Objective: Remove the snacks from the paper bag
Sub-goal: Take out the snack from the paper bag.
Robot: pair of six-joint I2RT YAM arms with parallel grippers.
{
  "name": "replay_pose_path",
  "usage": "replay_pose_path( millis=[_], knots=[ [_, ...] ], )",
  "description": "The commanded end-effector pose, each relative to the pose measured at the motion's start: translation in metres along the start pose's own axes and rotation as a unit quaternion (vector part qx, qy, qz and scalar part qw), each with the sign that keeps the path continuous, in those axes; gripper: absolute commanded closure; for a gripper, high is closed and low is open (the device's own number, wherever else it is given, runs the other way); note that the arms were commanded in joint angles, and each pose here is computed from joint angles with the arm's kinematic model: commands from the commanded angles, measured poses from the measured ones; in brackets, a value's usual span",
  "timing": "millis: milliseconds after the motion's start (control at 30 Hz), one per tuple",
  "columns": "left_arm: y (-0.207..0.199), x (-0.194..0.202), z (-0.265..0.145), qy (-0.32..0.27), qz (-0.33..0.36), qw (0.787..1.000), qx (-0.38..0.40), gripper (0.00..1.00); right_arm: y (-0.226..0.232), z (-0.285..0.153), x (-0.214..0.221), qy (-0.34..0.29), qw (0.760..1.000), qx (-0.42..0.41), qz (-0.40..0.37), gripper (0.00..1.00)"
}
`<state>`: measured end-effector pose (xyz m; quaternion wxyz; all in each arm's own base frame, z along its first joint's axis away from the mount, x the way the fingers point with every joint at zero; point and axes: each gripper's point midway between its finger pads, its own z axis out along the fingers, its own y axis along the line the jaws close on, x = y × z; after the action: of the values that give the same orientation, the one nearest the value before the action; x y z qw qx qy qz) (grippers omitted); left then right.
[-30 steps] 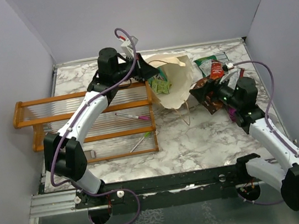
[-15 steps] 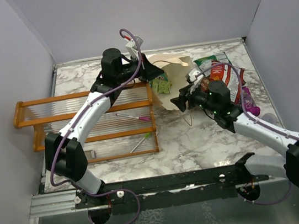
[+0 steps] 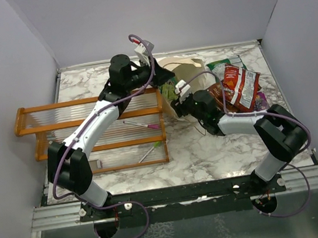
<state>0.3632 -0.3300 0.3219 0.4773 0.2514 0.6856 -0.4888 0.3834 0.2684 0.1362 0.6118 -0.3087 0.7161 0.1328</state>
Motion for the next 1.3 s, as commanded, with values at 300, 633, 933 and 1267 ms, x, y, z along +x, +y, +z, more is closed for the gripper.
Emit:
replay_pose_path(
  millis=[300, 633, 933, 1267],
  knots=[
    [-0.004, 0.084, 0.019, 0.12, 0.08, 0.99, 0.004, 1.0, 0.003, -0.008, -0.02, -0.082, 0.992, 0.035, 0.087, 0.44],
    [0.006, 0.09, 0.024, 0.128, 0.087, 0.987, -0.032, 1.0, -0.028, 0.01, 0.009, -0.008, 0.993, 0.112, 0.031, 0.37],
    [0.0, 0.066, 0.019, 0.108, 0.081, 0.989, -0.053, 1.0, -0.034, 0.017, -0.007, -0.033, 0.974, 0.053, -0.219, 0.34],
    [-0.006, 0.057, 0.018, 0.101, 0.072, 0.991, -0.053, 1.0, -0.057, 0.026, 0.003, 0.011, 0.927, -0.141, -0.347, 0.27]
  ],
)
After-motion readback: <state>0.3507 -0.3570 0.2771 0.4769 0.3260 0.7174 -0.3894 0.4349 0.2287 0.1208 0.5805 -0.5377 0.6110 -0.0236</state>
